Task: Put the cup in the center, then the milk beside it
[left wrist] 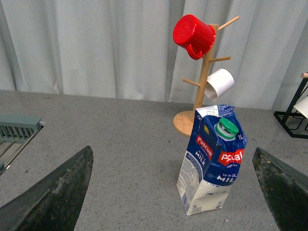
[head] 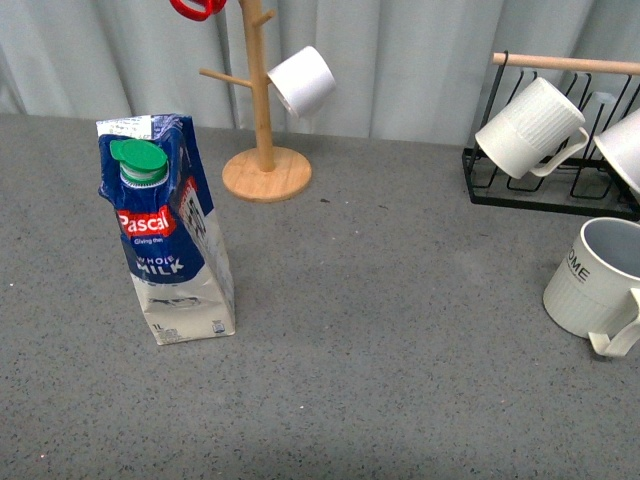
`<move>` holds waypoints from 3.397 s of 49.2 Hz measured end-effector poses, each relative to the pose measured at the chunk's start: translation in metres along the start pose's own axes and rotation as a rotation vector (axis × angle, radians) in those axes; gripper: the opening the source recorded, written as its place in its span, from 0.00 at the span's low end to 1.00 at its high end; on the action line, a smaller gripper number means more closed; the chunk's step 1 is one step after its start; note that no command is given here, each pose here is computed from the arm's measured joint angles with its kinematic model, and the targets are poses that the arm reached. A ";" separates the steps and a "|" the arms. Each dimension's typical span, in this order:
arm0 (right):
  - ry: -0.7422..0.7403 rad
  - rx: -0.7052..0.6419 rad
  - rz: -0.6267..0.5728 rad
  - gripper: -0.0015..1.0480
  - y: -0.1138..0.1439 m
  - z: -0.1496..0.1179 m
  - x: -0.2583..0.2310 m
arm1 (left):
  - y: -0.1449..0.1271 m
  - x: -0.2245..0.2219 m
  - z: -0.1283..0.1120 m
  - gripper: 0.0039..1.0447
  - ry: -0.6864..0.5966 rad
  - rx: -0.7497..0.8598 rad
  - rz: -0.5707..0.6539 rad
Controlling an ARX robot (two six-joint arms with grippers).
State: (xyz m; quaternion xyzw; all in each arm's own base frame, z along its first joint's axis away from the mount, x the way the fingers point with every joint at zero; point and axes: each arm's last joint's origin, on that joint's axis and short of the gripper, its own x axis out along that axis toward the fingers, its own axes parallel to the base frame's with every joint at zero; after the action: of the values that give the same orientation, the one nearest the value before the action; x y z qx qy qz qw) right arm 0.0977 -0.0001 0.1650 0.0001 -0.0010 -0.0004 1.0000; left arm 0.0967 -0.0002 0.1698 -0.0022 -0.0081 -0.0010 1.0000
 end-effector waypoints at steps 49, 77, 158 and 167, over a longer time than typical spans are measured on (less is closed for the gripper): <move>0.000 0.000 0.000 0.91 0.000 0.000 0.000 | 0.000 0.000 0.000 0.94 0.000 0.000 0.000; 0.000 0.000 0.000 0.91 0.000 0.000 0.000 | 0.000 0.000 0.000 0.94 0.000 0.000 0.000; 0.757 0.098 -0.184 0.91 -0.039 -0.058 0.213 | 0.000 0.000 0.000 0.94 0.000 0.000 0.000; 0.803 0.144 -0.218 0.91 -0.043 -0.068 0.231 | 0.000 0.000 0.000 0.94 0.000 0.000 0.000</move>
State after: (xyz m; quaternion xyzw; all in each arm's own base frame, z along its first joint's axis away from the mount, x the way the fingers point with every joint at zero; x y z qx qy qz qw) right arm 0.3286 -0.0433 0.0971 0.0703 0.3889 -0.1060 0.9125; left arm 0.0967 -0.0002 0.1698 -0.0022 -0.0081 -0.0010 1.0000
